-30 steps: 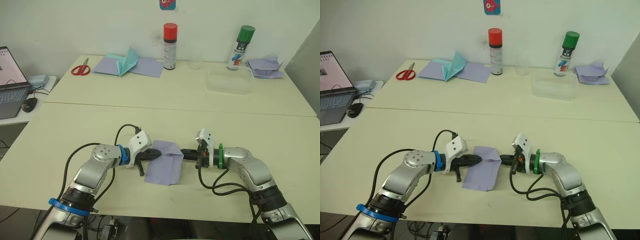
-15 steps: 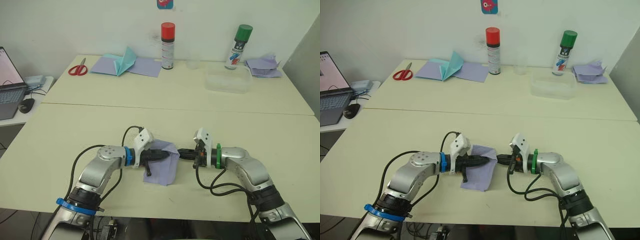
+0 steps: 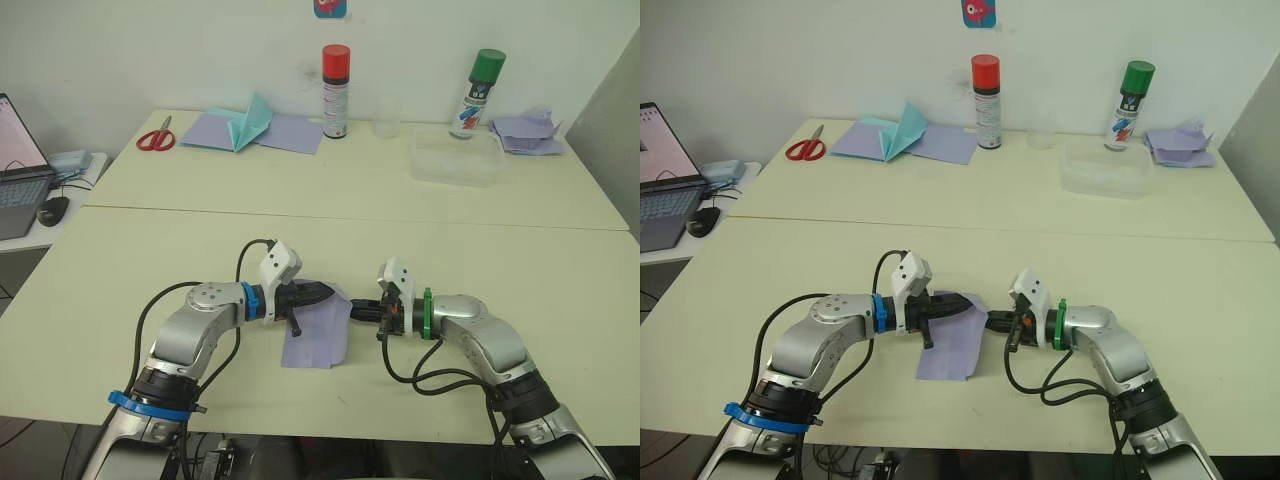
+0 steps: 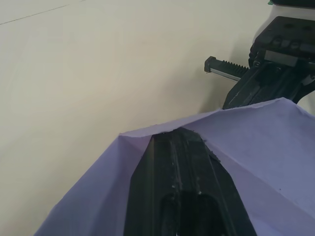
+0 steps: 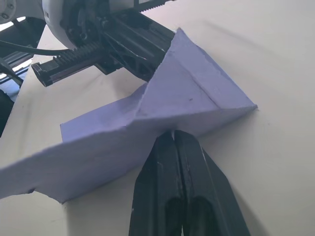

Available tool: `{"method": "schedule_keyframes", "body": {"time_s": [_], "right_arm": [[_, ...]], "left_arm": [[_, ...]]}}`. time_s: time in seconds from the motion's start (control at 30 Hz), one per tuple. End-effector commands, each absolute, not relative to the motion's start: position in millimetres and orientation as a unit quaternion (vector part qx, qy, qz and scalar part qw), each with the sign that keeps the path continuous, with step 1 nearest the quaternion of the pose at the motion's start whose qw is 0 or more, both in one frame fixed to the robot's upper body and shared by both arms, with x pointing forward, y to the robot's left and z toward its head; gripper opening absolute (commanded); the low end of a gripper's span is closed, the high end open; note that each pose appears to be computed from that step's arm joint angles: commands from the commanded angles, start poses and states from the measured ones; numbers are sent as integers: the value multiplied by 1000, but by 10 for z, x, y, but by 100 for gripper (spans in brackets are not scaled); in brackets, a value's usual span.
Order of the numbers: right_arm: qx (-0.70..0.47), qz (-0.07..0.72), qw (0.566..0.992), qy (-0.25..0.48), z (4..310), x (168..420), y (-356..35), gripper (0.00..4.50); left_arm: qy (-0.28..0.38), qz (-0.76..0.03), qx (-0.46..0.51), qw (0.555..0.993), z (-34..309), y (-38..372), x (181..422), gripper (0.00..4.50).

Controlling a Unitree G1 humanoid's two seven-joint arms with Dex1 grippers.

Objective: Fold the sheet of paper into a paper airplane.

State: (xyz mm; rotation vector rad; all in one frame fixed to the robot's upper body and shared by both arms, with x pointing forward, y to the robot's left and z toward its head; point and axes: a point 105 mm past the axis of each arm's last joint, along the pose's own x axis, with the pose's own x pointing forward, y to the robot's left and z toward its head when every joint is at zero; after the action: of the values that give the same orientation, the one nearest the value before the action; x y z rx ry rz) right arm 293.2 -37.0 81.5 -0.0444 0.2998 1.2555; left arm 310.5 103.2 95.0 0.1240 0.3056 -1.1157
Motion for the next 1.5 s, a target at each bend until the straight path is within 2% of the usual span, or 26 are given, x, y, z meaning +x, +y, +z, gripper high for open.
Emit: {"method": "schedule_keyframes", "body": {"time_s": [0.03,0.17,0.57,1.1,1.5], "right_arm": [[-26,591,798,116,924,2955,-324,2],[-24,593,797,112,946,2955,-290,2],[-16,614,783,100,979,2962,-5,2],[-100,625,762,136,642,2946,145,2],[-158,613,756,168,467,2996,74,2]], "left_arm": [[158,-527,108,828,867,1100,3064,0],[192,-507,127,831,710,1252,3041,0],[218,-481,136,838,613,1401,3058,0],[222,-446,145,855,692,1647,3089,0],[139,-432,141,880,1228,1894,3129,0]]}}
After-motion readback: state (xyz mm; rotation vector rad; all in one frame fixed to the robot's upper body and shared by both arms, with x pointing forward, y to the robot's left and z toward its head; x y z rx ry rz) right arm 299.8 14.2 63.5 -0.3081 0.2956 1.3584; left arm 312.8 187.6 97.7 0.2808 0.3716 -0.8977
